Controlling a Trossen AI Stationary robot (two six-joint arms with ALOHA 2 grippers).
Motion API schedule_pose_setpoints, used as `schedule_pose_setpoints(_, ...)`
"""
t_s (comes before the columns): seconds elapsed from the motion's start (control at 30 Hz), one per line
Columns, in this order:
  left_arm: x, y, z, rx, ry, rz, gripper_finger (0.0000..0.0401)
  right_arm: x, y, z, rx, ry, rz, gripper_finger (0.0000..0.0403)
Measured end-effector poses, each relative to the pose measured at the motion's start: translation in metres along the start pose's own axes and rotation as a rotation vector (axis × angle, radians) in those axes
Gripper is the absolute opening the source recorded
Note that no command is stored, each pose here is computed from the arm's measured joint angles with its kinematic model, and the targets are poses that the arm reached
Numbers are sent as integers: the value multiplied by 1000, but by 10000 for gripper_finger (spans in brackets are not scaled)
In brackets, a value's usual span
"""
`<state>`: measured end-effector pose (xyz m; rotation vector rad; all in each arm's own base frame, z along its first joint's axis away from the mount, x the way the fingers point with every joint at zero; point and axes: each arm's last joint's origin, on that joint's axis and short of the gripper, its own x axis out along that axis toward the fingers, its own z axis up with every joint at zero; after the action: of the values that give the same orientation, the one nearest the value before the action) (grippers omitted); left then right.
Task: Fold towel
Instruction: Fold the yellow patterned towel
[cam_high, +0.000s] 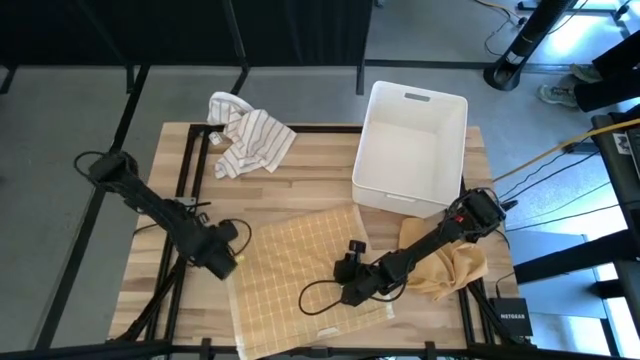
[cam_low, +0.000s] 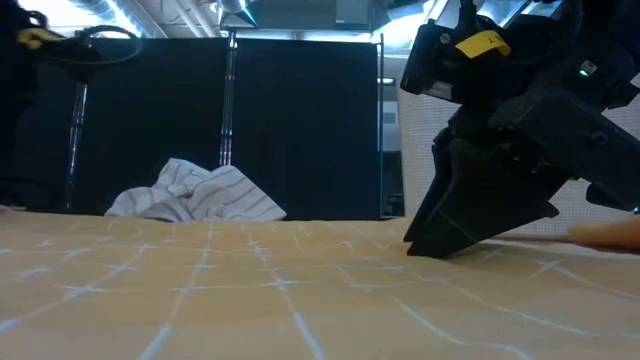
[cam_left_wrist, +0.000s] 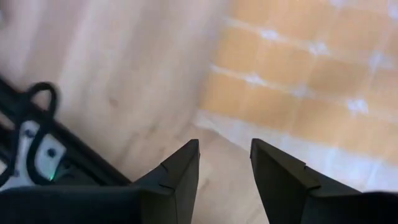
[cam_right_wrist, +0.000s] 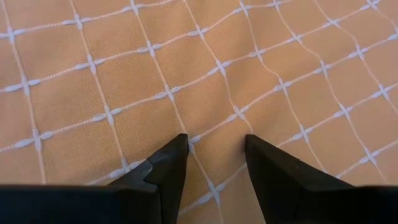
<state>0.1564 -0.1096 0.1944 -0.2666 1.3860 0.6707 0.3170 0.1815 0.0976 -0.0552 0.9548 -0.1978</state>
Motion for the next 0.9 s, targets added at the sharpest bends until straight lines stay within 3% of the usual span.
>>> schedule_pose_setpoints(0.27,21,22,-4,-266,13,-69,138,0,0,0,1,-2,0,169)
schedule_pose_setpoints(0.57,48,23,-12,-305,42,-114,134,0,0,0,-4,-1,-1,169)
schedule_pose_setpoints(0.7,48,24,-12,-279,25,-105,101,0,0,0,-4,-1,-1,169)
schedule_pose_setpoints(0.9,47,24,-11,-214,-83,-84,10,0,0,0,-6,1,-2,169)
